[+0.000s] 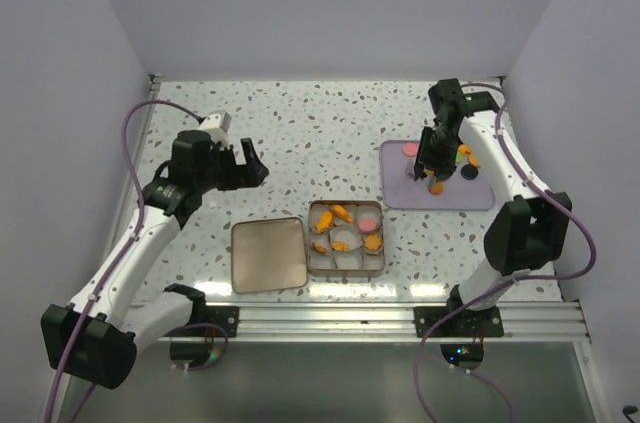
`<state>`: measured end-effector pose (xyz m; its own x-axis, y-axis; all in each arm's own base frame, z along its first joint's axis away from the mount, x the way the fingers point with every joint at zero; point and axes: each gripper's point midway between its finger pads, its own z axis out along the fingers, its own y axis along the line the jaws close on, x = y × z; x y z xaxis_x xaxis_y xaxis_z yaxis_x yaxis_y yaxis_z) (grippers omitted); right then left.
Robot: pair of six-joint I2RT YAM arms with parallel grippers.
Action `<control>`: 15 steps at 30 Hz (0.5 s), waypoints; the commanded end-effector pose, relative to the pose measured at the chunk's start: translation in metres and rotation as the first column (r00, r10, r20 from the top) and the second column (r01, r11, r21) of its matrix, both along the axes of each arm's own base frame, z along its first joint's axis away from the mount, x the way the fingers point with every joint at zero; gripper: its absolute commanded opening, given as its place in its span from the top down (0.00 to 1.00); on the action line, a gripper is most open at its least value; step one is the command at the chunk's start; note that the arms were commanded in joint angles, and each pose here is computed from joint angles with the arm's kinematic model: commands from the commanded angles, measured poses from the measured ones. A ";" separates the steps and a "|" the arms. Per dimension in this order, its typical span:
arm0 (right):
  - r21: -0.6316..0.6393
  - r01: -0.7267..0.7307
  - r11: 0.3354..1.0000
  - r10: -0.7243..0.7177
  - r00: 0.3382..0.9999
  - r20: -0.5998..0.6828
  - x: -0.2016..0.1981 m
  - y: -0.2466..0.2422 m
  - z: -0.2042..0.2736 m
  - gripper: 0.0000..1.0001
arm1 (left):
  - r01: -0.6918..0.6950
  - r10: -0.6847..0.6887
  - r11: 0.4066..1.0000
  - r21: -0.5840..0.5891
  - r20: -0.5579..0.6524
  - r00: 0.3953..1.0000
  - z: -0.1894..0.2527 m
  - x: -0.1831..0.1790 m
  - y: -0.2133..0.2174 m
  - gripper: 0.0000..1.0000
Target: Pack the cookies
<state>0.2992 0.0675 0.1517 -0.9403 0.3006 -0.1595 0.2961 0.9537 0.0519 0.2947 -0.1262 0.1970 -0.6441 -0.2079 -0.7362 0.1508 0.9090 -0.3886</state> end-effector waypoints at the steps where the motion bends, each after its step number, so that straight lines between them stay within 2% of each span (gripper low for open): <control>1: 0.128 -0.036 0.991 0.016 0.988 0.153 -0.010 0.016 0.059 0.66 | 0.003 0.001 0.999 -0.054 0.077 0.997 0.024 0.004 -0.006 0.00; 3: 0.183 -0.057 0.981 0.024 0.984 0.178 -0.016 0.024 0.068 0.66 | 0.004 0.001 0.998 -0.059 0.077 0.997 0.024 0.003 -0.006 0.00; 4: 0.267 -0.097 0.959 0.040 0.976 0.212 -0.023 0.039 0.082 0.65 | 0.006 -0.001 0.998 -0.062 0.078 0.997 0.024 0.002 -0.006 0.00; 7: 0.381 -0.136 0.915 0.045 0.970 0.240 -0.041 0.057 0.097 0.64 | 0.006 -0.001 0.998 -0.069 0.072 0.997 0.023 -0.001 -0.006 0.00; 10: 0.409 -0.143 0.901 0.046 0.970 0.239 -0.057 0.060 0.101 0.64 | 0.009 -0.003 0.997 -0.081 0.075 0.997 0.026 -0.004 -0.007 0.00; 15: 0.532 -0.212 0.820 0.095 0.966 0.239 -0.089 0.079 0.113 0.64 | 0.002 0.007 0.994 -0.108 0.079 0.997 0.030 -0.012 -0.007 0.00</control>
